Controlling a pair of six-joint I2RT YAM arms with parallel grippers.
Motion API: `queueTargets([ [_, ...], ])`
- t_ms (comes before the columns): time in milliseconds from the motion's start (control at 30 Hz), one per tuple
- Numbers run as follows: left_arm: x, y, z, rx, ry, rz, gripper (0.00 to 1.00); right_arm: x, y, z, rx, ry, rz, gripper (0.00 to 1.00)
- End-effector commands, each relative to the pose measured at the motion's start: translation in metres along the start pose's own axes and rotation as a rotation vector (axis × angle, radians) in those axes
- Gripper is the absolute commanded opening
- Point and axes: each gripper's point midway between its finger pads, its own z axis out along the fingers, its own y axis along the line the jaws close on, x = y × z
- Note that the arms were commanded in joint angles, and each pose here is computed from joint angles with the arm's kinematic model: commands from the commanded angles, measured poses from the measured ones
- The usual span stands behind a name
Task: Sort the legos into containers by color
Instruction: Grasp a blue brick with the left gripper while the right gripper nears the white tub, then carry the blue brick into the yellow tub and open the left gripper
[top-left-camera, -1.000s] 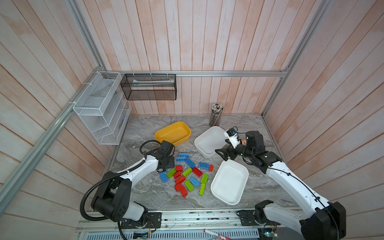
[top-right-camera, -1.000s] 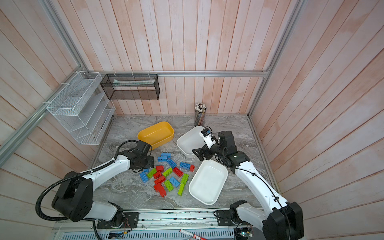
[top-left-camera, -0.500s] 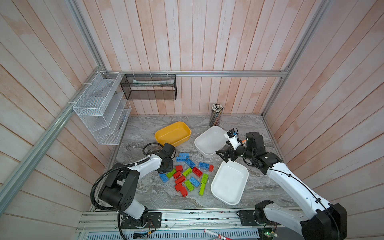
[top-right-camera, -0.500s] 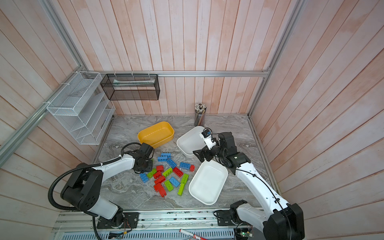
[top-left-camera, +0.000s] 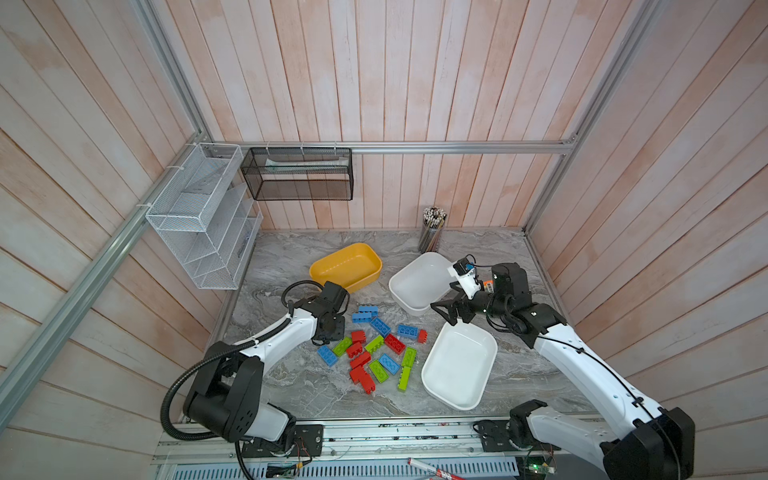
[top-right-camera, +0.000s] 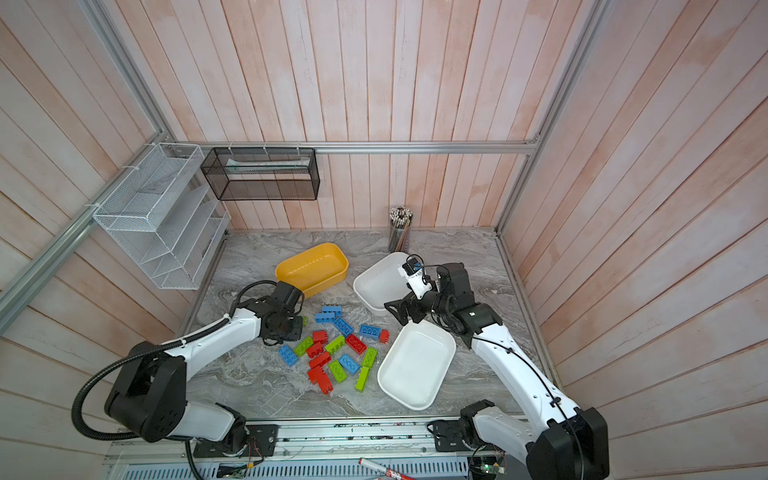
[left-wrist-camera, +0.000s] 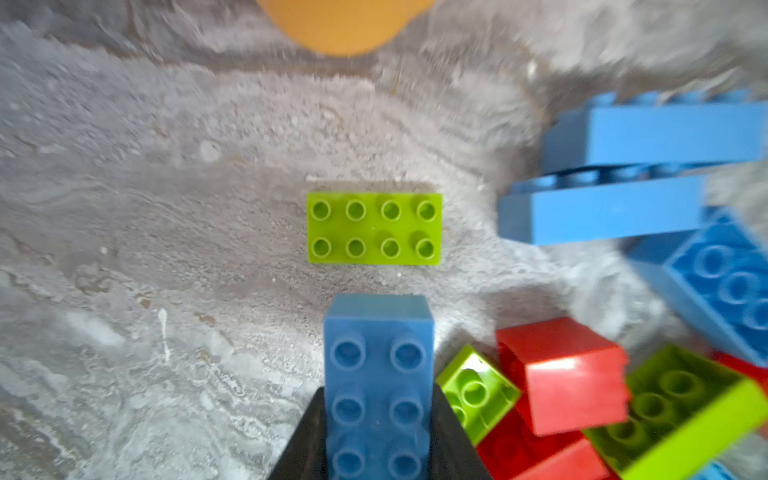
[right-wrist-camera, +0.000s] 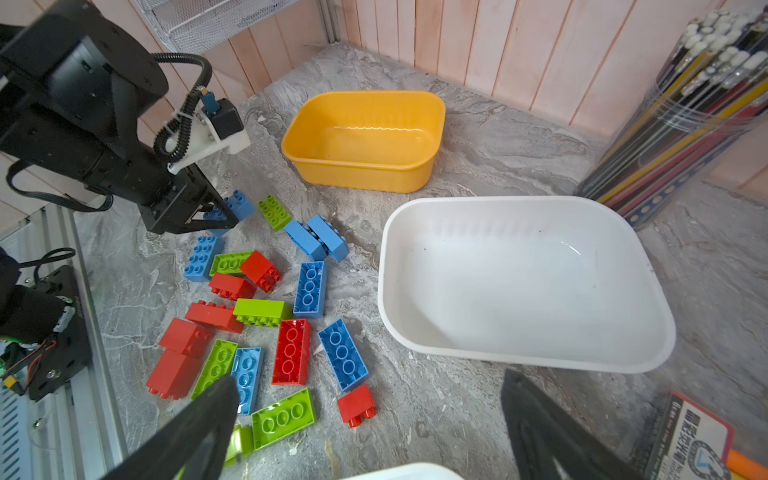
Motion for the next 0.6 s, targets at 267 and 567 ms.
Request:
queueTargets([
  [267,-0.133,-0.011,-0.042,0.064,-0.216,0.021,0.29,-0.035,0.018,0.0,-0.116,-0.095,0.01,0.98],
  [567,-0.194,-0.001,0.034,-0.034,-0.181,0.243,0.3,-0.035,0.012,-0.001,-0.078,-0.089,-0.009,0.98],
])
